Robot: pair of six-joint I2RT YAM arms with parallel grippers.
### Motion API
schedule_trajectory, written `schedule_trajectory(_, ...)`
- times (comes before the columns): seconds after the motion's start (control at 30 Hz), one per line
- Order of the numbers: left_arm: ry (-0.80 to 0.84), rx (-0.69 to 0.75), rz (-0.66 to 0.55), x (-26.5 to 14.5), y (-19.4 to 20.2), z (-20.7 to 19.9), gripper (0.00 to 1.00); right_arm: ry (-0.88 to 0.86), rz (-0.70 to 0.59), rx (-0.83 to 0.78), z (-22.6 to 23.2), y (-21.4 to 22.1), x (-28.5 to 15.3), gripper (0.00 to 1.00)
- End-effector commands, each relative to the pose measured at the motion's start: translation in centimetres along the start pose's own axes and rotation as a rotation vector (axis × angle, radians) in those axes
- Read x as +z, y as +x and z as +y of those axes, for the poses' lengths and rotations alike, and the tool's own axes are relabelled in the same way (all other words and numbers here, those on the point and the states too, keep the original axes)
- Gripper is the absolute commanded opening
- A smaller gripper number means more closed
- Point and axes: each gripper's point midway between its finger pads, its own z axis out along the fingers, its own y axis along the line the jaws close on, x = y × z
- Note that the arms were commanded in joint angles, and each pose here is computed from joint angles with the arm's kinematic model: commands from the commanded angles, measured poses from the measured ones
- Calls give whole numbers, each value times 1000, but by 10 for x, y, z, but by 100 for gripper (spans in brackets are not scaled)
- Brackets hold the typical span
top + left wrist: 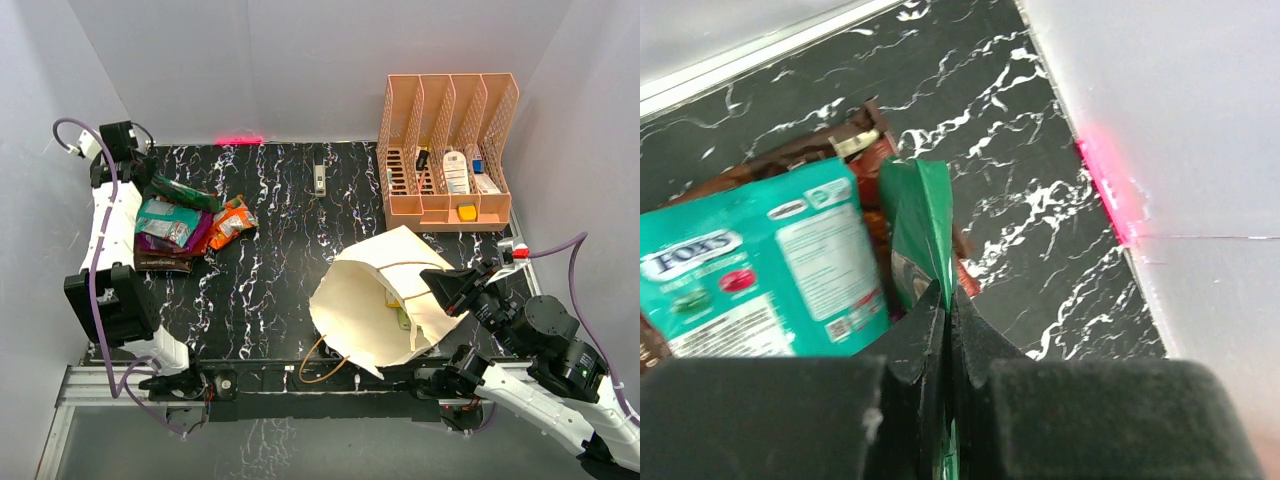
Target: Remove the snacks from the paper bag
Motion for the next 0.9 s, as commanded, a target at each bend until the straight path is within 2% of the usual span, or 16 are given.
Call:
schedule_trajectory(0.0,20,-40,-82,-35,-20,17,0,-37,-55,4,8,-12,0,8)
schedule_trajectory(0.23,-77,-24,-106,-42,0,75,0,-40,-48,1,9,-11,2,8)
schedule_trajectory(0.43,-156,1,-66,-31,24,114,4,-39,-42,-1,9,-10,3,8)
schedule_trajectory(0.77,-233,8,22,-7,62,153,1,-33,-34,-3,8,-8,5,8)
schedule_trajectory(0.87,-269,15,47,-3,69,165,4,-31,-32,-4,8,-8,5,8)
